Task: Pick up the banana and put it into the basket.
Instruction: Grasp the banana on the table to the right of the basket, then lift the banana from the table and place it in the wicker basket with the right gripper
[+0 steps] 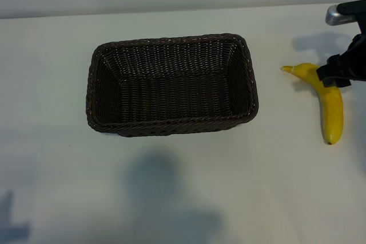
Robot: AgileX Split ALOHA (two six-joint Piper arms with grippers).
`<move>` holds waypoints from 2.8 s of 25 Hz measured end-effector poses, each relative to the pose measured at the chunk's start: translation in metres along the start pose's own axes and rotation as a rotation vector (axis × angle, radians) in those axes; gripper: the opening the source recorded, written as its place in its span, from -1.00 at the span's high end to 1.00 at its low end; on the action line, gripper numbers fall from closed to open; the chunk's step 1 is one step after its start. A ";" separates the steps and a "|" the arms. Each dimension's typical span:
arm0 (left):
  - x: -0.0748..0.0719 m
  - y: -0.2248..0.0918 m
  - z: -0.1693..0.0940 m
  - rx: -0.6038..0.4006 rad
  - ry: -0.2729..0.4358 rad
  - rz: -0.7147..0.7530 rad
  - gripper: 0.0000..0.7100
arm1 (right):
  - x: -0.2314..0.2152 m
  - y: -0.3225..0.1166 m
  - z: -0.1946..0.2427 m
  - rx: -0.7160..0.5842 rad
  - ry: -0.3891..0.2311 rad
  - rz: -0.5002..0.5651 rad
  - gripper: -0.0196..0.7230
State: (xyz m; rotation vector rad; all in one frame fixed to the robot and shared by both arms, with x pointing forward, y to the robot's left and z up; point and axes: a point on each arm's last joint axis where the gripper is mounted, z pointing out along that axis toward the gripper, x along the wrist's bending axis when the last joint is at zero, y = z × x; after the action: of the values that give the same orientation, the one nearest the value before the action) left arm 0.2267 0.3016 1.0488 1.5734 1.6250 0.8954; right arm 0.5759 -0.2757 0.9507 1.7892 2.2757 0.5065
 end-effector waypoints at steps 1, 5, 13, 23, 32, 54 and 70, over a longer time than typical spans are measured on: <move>0.000 0.000 0.000 0.000 0.000 0.000 -0.61 | -0.001 0.000 0.002 0.008 -0.006 0.001 -0.61; 0.000 0.000 0.000 0.000 0.000 0.001 -0.61 | -0.003 -0.003 0.011 0.040 -0.014 -0.005 -0.61; 0.000 0.000 0.000 0.000 0.000 0.003 -0.61 | -0.002 -0.004 0.013 0.048 -0.015 -0.010 -0.61; 0.000 0.000 0.000 0.000 0.000 0.003 -0.61 | 0.011 -0.002 0.025 0.046 -0.008 -0.051 -0.61; 0.000 0.000 0.000 0.000 0.000 0.003 -0.61 | 0.007 -0.005 0.046 0.064 -0.028 -0.059 -0.61; 0.000 0.000 0.000 0.000 0.000 0.000 -0.61 | 0.005 -0.006 0.060 0.059 -0.041 -0.019 -0.21; 0.000 0.000 0.000 0.000 0.000 0.001 -0.61 | 0.004 0.059 0.012 0.119 -0.007 -0.034 -0.21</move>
State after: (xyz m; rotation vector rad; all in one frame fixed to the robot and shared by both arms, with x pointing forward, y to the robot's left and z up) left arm 0.2267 0.3016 1.0488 1.5740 1.6246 0.8958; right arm 0.6321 -0.2582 0.9623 1.7992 2.3728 0.3652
